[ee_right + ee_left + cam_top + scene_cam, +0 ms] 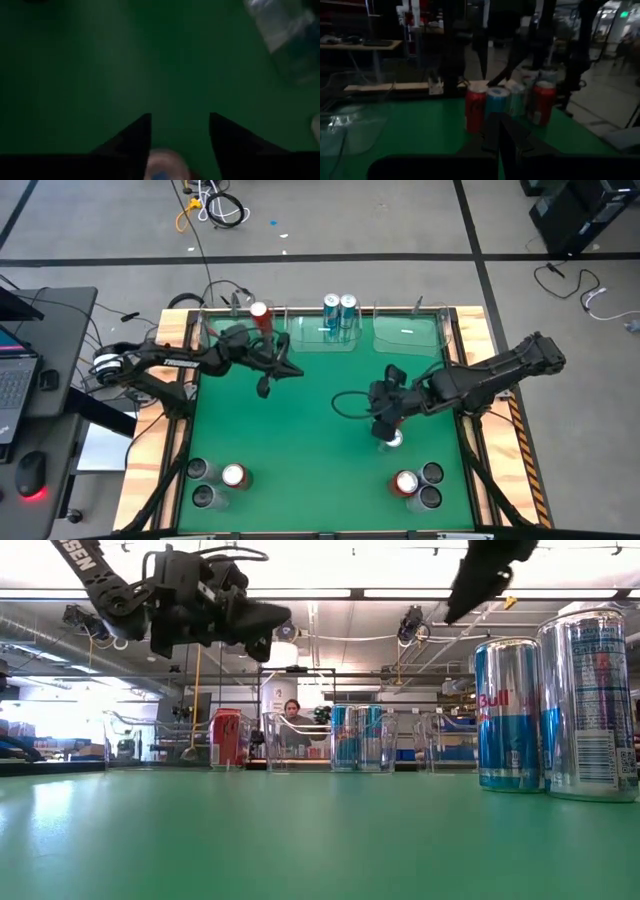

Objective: Sort soda cans
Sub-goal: Put the blue soda can into the transparent middle bin

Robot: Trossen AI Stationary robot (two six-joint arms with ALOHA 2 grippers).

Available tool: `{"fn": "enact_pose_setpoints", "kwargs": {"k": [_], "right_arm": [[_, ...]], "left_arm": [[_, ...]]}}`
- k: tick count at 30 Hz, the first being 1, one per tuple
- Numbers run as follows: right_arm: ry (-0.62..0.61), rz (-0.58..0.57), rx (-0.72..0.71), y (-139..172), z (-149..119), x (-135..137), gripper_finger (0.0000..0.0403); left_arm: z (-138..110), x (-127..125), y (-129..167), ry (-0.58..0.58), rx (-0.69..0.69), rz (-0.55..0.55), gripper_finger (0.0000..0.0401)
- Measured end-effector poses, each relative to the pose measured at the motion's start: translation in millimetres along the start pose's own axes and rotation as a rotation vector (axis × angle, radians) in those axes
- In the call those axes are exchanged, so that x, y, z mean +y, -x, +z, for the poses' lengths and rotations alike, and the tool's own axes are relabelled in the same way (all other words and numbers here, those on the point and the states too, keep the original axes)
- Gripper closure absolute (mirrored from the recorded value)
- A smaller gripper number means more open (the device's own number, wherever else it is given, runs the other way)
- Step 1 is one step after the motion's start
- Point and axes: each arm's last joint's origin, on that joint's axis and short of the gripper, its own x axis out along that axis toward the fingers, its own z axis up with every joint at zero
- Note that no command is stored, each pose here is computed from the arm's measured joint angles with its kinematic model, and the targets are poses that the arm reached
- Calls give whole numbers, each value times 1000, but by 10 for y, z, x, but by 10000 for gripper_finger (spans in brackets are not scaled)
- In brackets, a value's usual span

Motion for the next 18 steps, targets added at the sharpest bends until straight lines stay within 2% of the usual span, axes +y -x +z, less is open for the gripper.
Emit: {"fn": "enact_pose_setpoints", "kwargs": {"k": [10,14,18], "right_arm": [[-26,20,105,-5,-107,45,80],[-13,9,138,-48,-129,58,52],[23,-7,181,-162,-147,100,42]], "left_arm": [[-180,-140,-8,-6,47,63,396],[-199,-171,-16,4,63,66,396],[-198,-192,-27,1,67,63,396]]}}
